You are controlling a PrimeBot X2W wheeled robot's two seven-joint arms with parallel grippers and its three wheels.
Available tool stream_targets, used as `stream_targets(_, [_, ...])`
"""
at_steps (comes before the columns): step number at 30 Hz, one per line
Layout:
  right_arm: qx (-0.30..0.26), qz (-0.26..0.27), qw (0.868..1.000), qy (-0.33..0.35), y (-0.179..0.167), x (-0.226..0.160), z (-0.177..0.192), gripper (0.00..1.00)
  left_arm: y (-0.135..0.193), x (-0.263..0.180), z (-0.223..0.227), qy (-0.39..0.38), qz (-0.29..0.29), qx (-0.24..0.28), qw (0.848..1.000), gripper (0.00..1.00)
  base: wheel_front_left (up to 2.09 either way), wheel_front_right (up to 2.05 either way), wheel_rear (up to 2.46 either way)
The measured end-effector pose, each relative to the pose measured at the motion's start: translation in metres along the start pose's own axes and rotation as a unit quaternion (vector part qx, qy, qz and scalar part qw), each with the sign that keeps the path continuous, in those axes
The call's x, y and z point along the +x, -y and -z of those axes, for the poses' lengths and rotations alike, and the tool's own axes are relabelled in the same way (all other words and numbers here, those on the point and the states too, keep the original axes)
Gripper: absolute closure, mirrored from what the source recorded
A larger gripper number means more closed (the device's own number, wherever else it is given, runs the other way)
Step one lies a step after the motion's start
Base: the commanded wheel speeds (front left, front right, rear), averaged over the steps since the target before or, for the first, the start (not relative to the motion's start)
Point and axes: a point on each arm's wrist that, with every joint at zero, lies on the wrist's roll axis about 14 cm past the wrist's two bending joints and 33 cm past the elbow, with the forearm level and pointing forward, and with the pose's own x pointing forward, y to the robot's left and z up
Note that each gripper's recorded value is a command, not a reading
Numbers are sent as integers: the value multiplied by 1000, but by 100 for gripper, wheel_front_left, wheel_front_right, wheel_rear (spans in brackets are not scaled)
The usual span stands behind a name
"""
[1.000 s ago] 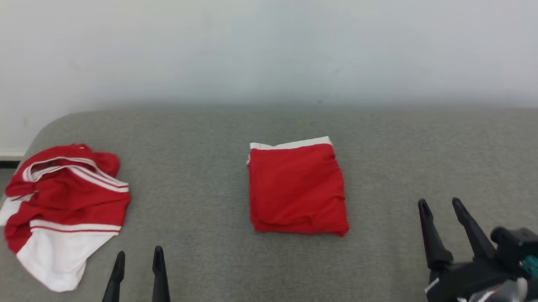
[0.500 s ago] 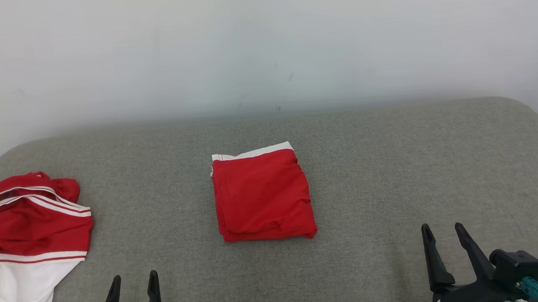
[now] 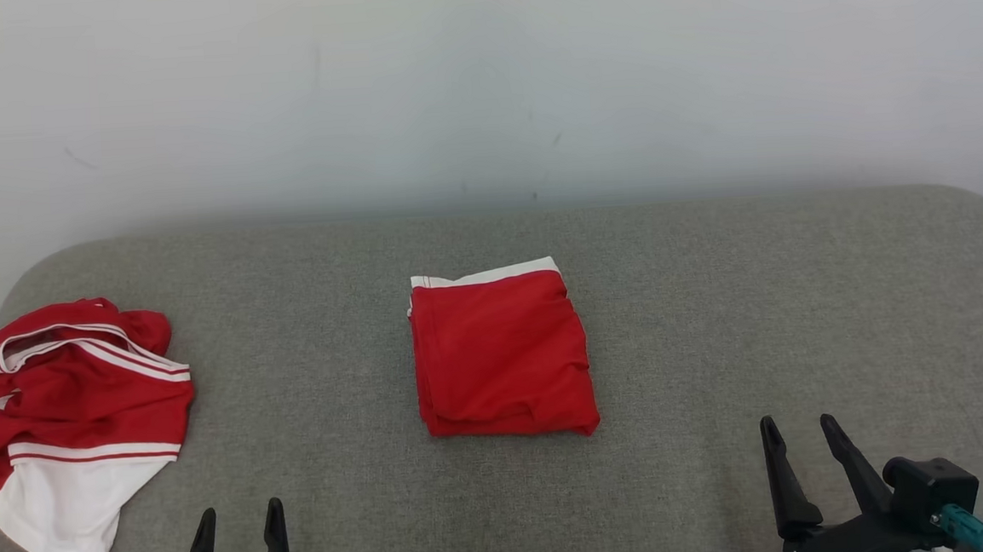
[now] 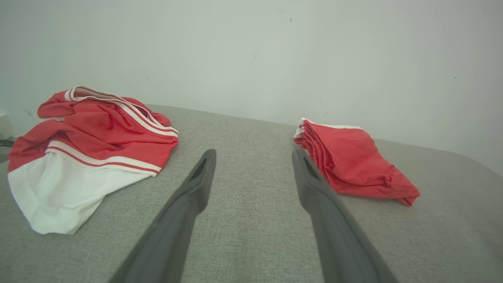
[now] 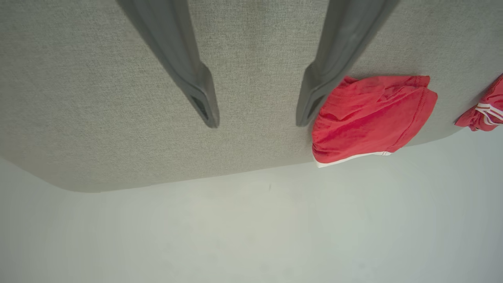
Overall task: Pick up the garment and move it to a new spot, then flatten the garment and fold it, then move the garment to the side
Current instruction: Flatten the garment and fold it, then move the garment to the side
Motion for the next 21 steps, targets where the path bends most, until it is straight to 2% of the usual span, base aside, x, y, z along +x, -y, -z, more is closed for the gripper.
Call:
stream_targets(17, [10,-4,1000,-18,-3,3,9,0,-3,-2,1,0,-7,-6,1000,0,0,0,0])
stream_targets(21, [11,-20,999,-27,-13,7,11,0,-4,-5,2,-2,-11,-7,1000,0,0,0,0])
